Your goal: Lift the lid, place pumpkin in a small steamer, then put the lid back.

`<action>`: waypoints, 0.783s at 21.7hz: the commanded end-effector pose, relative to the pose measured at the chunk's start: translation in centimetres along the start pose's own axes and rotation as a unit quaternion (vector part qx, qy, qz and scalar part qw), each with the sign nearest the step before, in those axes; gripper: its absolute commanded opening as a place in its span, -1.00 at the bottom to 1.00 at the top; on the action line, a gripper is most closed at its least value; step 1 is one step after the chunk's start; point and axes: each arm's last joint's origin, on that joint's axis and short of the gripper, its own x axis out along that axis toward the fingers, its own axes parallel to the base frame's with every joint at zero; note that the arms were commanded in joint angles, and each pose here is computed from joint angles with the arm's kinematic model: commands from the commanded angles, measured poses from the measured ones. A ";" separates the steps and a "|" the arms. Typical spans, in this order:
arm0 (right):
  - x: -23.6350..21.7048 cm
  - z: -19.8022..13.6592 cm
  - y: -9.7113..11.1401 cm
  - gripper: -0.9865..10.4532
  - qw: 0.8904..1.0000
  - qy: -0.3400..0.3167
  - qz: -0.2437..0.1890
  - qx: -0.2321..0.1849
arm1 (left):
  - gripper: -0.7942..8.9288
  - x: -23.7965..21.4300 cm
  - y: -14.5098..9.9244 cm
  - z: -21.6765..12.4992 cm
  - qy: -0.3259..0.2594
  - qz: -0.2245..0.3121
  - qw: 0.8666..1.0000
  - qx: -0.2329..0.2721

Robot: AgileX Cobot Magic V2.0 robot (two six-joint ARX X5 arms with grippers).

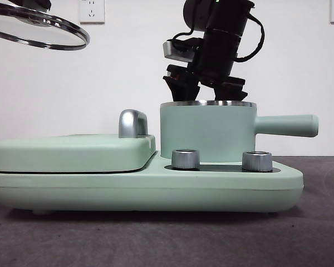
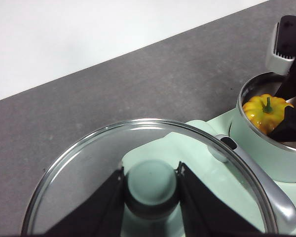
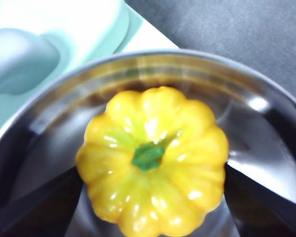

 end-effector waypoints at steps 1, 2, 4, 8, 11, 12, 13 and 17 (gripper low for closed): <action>0.8 0.5 0.4 -0.04 1.000 0.000 0.004 -0.009 | -0.81 -0.3 0.1 0.8 -0.025 0.004 1.000 0.003; 0.8 0.5 0.5 0.01 1.000 0.000 0.004 -0.010 | -0.81 -0.3 0.1 0.8 -0.025 0.003 1.000 0.003; 0.6 0.5 0.6 0.07 1.000 0.000 0.004 -0.010 | -0.81 -0.3 0.1 0.8 -0.025 0.003 1.000 0.003; -2.0 0.9 0.7 0.07 1.000 -0.014 0.001 -0.009 | -0.81 -0.3 0.1 0.8 -0.025 0.003 1.000 0.003; -6.4 0.8 1.0 0.01 0.998 -0.055 -0.005 -0.005 | -0.81 -0.3 0.1 0.8 -0.025 0.003 1.000 0.003; -8.2 0.7 1.1 0.00 0.997 -0.079 -0.011 -0.007 | -0.81 -0.3 0.1 0.8 -0.025 0.003 1.000 0.003; -9.7 0.5 1.1 -0.03 0.995 -0.097 -0.018 -0.007 | -0.81 -0.3 0.1 0.8 -0.025 0.003 1.000 0.003; -14.0 -2.6 1.3 -0.08 0.986 -0.164 -0.035 -0.002 | -0.81 -0.3 0.0 0.8 -0.025 0.002 1.000 0.003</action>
